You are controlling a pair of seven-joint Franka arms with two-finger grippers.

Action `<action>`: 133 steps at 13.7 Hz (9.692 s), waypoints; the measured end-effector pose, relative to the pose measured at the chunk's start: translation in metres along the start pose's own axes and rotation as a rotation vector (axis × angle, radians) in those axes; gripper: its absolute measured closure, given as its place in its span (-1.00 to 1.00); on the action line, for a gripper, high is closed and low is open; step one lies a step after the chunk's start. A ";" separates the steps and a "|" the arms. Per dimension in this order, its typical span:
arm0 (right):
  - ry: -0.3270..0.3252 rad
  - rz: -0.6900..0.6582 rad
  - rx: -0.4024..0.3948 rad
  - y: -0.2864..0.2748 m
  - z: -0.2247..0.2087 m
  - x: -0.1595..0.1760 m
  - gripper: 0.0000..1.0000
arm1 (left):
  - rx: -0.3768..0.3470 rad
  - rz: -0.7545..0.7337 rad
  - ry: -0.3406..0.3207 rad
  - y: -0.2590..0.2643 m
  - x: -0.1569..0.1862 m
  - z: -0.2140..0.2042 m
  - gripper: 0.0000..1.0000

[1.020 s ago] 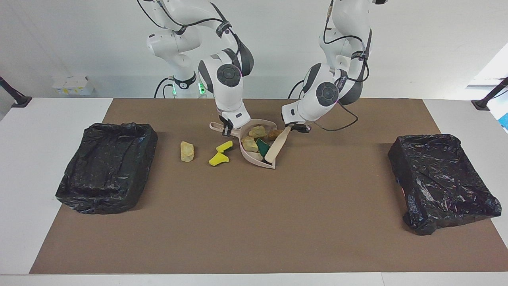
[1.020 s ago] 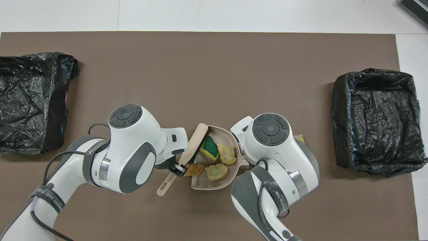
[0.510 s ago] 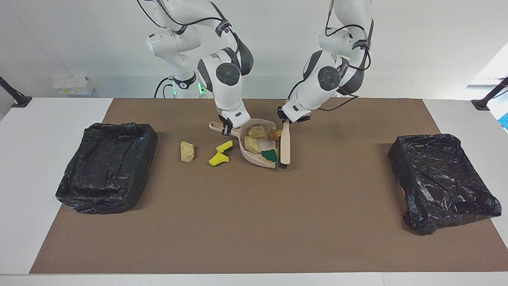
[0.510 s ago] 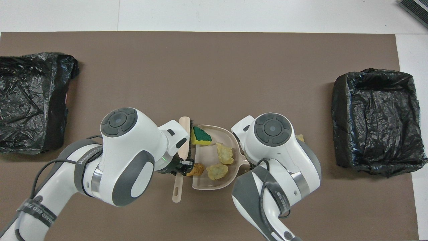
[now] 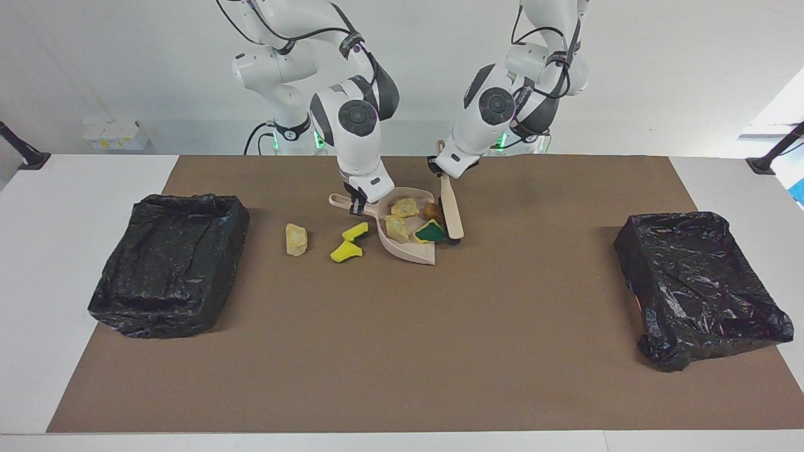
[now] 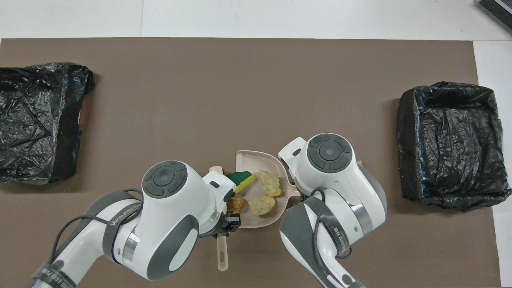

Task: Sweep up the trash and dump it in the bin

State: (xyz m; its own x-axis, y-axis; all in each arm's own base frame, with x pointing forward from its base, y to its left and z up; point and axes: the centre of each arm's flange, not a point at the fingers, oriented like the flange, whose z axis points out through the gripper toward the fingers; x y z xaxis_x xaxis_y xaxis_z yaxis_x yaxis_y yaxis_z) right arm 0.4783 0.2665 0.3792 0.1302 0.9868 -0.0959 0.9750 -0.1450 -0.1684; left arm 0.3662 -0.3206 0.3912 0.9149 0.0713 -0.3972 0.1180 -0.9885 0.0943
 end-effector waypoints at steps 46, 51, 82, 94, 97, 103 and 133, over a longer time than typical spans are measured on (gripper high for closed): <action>0.263 -0.107 0.001 0.070 -0.068 -0.124 0.35 | 0.098 -0.026 0.215 0.056 -0.112 0.052 0.49; 0.261 -0.151 -0.004 0.064 -0.064 -0.122 0.35 | 0.096 0.008 0.246 0.053 -0.125 0.090 0.49; 0.147 0.014 -0.115 0.019 0.014 -0.045 0.35 | -0.046 0.021 0.321 0.069 -0.018 0.068 0.49; 0.076 0.028 -0.154 0.028 0.021 -0.054 -0.10 | -0.028 0.023 0.297 0.075 -0.020 0.059 0.49; 0.073 0.028 -0.150 0.029 0.024 -0.055 -0.13 | 0.017 0.026 0.241 0.084 -0.026 0.037 0.49; 0.052 -0.042 -0.140 0.031 0.023 -0.057 0.36 | 0.113 0.015 0.154 0.076 -0.043 0.038 0.49; 0.337 -0.034 -0.180 0.059 0.007 -0.104 0.36 | 0.014 0.016 0.277 -0.012 0.012 0.043 0.49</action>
State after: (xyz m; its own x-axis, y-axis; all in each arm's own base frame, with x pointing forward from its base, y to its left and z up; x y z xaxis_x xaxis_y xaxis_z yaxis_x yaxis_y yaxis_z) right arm 0.5211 0.1548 0.3722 0.1197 0.9635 0.2395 0.9920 -0.1261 0.0115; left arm 0.3595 -0.3133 0.3461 0.9875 0.0873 -0.1311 0.0990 -0.9914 0.0851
